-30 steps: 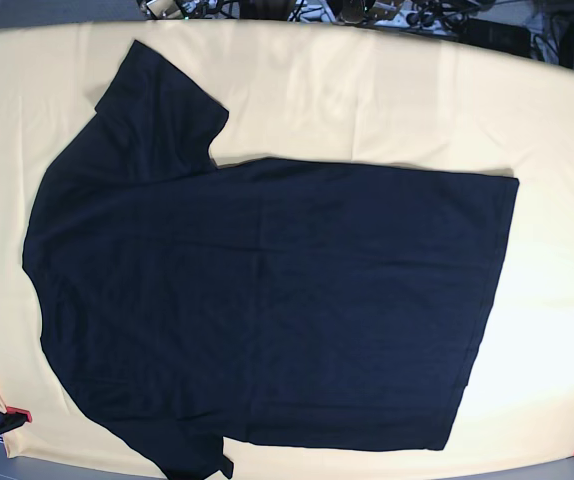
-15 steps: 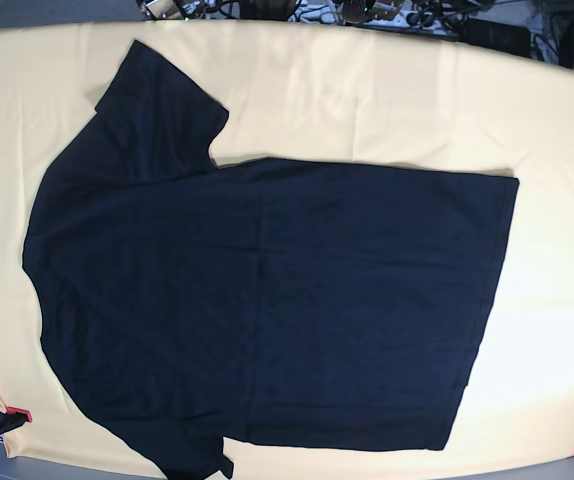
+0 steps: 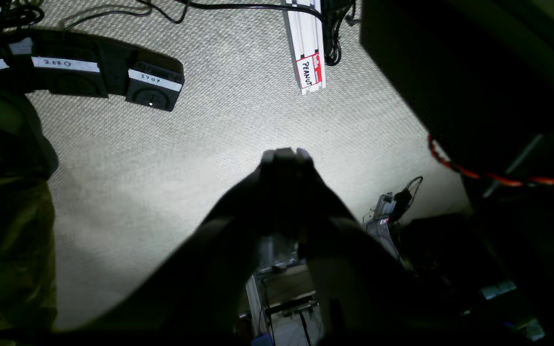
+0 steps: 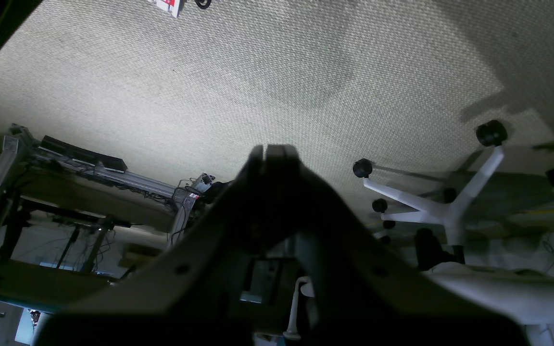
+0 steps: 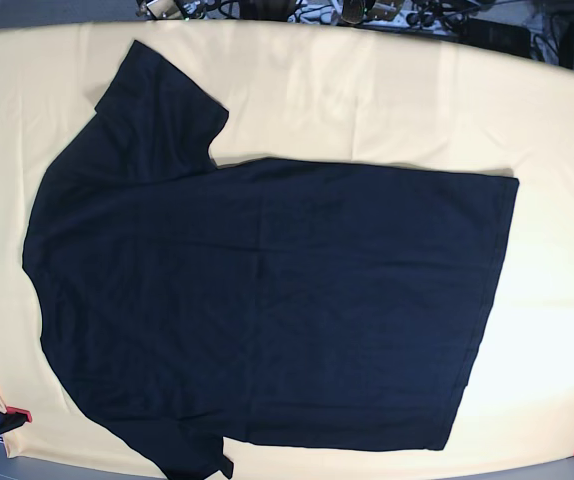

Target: Fold the T-shirt properly

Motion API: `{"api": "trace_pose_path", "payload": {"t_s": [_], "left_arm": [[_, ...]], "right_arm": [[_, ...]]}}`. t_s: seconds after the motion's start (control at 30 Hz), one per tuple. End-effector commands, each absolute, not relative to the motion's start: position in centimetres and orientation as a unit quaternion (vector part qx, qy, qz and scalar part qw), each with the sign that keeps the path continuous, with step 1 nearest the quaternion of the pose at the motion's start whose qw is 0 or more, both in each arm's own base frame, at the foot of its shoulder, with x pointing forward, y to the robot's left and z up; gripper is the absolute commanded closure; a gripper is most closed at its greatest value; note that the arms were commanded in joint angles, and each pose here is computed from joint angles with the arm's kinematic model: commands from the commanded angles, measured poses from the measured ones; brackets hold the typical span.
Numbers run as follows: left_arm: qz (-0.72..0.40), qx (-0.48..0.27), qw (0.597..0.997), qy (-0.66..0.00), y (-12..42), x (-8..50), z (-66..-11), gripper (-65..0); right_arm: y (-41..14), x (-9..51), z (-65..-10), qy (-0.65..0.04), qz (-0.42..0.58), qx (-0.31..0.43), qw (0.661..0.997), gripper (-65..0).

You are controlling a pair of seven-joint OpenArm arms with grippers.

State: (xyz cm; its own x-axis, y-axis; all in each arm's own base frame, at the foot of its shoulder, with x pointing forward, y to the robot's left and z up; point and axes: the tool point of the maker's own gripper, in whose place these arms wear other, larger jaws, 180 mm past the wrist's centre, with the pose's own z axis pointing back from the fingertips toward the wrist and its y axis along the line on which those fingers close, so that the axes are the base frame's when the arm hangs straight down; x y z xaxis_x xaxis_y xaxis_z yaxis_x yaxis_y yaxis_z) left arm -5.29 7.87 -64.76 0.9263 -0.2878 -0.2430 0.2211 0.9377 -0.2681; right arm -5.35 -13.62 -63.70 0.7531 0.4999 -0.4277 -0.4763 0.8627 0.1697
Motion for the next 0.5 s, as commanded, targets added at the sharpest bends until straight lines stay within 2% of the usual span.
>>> {"api": "trace_pose_path", "payload": {"t_s": [0.0,0.33,0.47], "left_arm": [[-0.132,-0.123,0.973,0.144,7.6,-5.3,-64.7,0.0],[-0.133,-0.122,0.972,0.151,7.7,-5.6,-64.6,0.0],[-0.150,-0.124,0.963,0.186,7.9,-6.9,-64.2,0.0]], "right_arm": [[-13.9,-5.2,-63.6,0.239,0.258,0.023,0.936,0.0],[-13.9,-5.3,-63.6,0.240,0.258,0.022,0.936,0.0],[-14.3,-6.4,-63.1,0.266,0.258,0.017,0.929,0.0]]}}
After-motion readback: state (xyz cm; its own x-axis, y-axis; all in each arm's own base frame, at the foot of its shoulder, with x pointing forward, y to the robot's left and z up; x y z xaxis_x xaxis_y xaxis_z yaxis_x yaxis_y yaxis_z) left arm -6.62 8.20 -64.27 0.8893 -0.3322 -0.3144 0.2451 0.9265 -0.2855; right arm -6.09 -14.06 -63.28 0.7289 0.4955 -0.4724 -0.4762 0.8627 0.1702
